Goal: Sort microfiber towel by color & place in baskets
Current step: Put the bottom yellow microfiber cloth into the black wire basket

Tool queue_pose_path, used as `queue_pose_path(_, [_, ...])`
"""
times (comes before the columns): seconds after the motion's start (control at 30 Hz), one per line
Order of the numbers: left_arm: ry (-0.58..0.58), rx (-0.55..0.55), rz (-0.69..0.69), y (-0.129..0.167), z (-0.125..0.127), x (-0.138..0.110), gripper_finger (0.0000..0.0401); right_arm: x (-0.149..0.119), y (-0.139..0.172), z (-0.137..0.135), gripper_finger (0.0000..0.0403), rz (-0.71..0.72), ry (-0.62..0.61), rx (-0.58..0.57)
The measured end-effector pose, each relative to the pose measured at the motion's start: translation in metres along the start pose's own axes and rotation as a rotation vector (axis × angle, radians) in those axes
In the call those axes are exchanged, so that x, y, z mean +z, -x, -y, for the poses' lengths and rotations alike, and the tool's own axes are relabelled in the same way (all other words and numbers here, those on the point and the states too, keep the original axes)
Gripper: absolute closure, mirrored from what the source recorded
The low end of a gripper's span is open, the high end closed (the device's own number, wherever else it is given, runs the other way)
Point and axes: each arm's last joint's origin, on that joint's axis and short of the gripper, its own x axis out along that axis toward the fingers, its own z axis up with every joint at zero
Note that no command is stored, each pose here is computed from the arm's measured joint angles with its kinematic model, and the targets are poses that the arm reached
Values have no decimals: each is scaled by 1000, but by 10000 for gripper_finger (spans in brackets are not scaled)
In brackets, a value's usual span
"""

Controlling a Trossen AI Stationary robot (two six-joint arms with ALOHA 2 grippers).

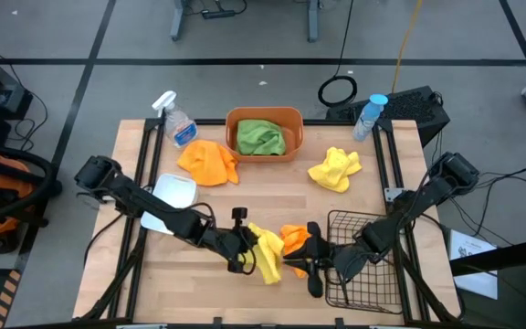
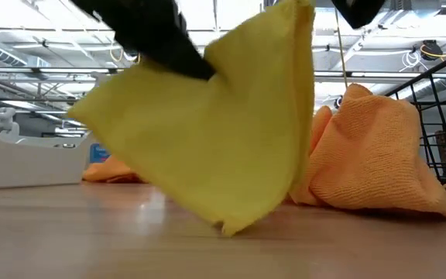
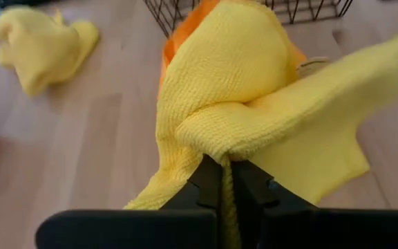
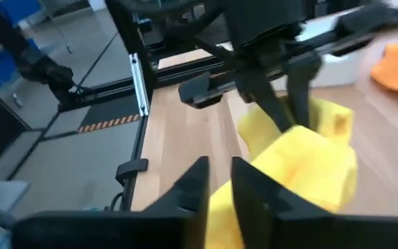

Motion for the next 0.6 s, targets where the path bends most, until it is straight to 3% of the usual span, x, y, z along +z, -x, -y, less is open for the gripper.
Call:
queue_pose_path(0.13, [-35,-2,33,4,0,13,386,13,-12,-15,271,4,108,-23])
queue_pose_path(0.3, [-43,4,16,9,-1,25,387,24,-30,-34,151,-70,289,-185])
queue_pose_path(0.47, [-51,16,1,13,-2,32,387,31,-46,-48,27,-151,288,-296])
queue_pose_path(0.6, [-58,14,0,16,1,34,387,30,-51,-46,19,-211,255,-378])
